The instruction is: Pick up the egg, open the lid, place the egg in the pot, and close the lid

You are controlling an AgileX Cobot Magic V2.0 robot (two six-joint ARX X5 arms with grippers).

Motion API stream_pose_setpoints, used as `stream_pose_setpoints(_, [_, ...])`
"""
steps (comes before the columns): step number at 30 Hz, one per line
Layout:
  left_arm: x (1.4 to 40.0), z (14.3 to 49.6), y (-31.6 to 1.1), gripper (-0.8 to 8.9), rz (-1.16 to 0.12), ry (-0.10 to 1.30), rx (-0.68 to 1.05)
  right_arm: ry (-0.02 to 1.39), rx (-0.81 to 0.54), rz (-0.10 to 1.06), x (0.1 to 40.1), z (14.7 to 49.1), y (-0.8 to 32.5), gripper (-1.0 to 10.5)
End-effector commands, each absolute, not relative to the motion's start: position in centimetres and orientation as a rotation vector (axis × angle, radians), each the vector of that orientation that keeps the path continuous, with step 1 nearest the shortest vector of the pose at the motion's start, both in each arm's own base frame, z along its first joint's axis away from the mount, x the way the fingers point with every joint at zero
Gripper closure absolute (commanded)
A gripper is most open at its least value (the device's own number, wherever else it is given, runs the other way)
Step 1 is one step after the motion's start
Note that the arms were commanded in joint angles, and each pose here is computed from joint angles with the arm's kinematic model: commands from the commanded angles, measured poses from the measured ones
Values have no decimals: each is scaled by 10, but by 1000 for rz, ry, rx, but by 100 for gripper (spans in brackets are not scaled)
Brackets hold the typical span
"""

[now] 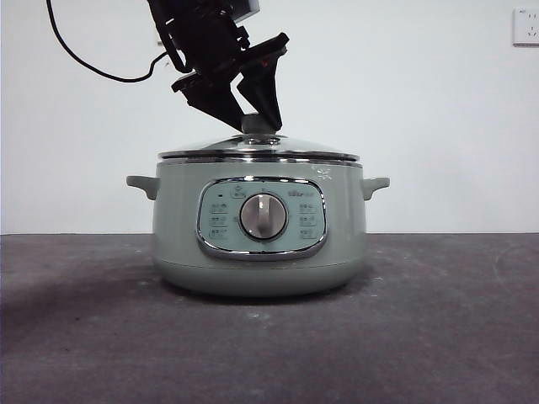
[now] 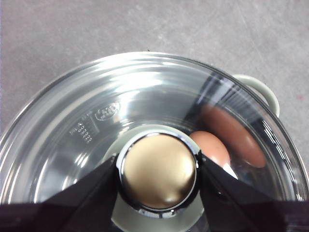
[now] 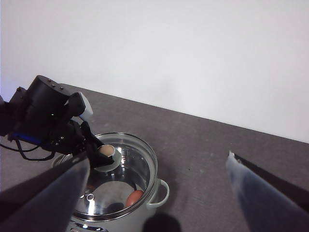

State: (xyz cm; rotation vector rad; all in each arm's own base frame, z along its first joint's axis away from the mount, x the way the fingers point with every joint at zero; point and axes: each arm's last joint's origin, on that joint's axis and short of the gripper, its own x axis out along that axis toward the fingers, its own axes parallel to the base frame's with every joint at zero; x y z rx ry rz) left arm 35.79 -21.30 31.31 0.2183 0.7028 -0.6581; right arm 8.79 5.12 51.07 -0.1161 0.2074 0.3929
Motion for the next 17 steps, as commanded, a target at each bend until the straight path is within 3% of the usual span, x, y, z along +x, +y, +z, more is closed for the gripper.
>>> stream_pose_setpoints(1, [358, 322, -215, 822, -666, 664, 211, 202, -111, 395, 87, 511, 51, 469])
stream_pose_setpoints(17, [355, 318, -217, 822, -673, 698, 221, 199, -119, 395, 87, 511, 51, 470])
